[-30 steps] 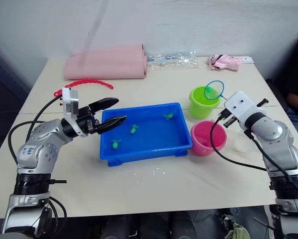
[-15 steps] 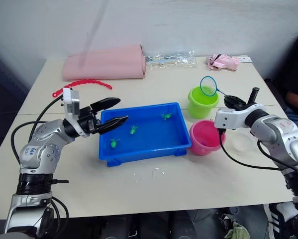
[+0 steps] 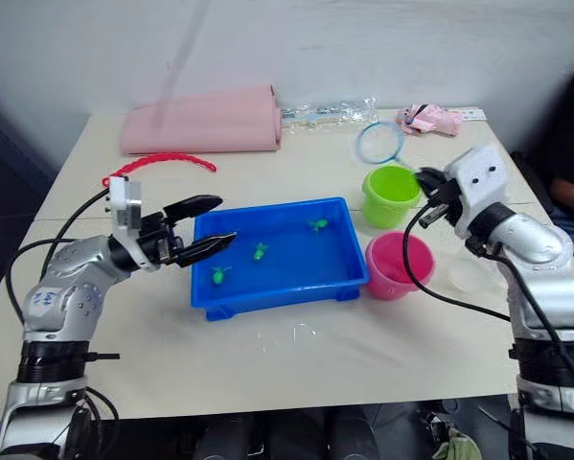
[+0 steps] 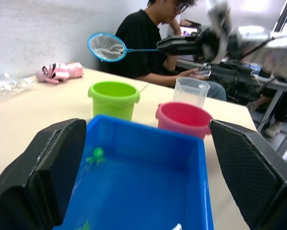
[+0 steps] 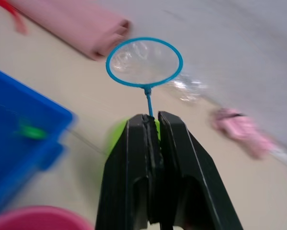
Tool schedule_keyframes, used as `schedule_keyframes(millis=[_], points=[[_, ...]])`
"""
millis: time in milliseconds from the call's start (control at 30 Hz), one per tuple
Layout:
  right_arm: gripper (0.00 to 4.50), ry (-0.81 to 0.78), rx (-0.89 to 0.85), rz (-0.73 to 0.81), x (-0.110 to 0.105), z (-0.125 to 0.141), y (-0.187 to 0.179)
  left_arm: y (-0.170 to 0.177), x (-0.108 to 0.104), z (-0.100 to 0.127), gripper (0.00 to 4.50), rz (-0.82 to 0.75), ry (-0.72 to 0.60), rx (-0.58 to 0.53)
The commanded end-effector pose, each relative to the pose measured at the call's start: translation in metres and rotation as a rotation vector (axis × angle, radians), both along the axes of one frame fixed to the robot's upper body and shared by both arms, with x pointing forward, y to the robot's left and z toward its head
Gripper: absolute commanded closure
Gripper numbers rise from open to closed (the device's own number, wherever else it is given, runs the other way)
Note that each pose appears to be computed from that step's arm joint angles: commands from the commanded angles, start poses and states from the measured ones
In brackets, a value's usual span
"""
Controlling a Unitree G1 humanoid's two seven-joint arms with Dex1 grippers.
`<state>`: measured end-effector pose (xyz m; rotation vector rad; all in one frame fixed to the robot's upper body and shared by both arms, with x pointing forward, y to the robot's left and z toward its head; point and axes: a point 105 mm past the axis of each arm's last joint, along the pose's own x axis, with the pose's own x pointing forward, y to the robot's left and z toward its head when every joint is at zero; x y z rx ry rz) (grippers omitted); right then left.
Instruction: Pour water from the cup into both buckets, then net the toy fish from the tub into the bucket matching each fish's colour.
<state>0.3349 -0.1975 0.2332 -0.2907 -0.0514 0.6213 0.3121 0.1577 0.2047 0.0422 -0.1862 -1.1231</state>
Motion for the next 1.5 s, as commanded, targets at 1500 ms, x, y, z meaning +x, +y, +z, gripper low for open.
schedule_keyframes(millis=[1500], points=[[4.50,0.101,0.111,0.019,-0.024,-0.097,0.068,0.011,-0.015,-0.010,0.05,0.019,-0.020,0.042]])
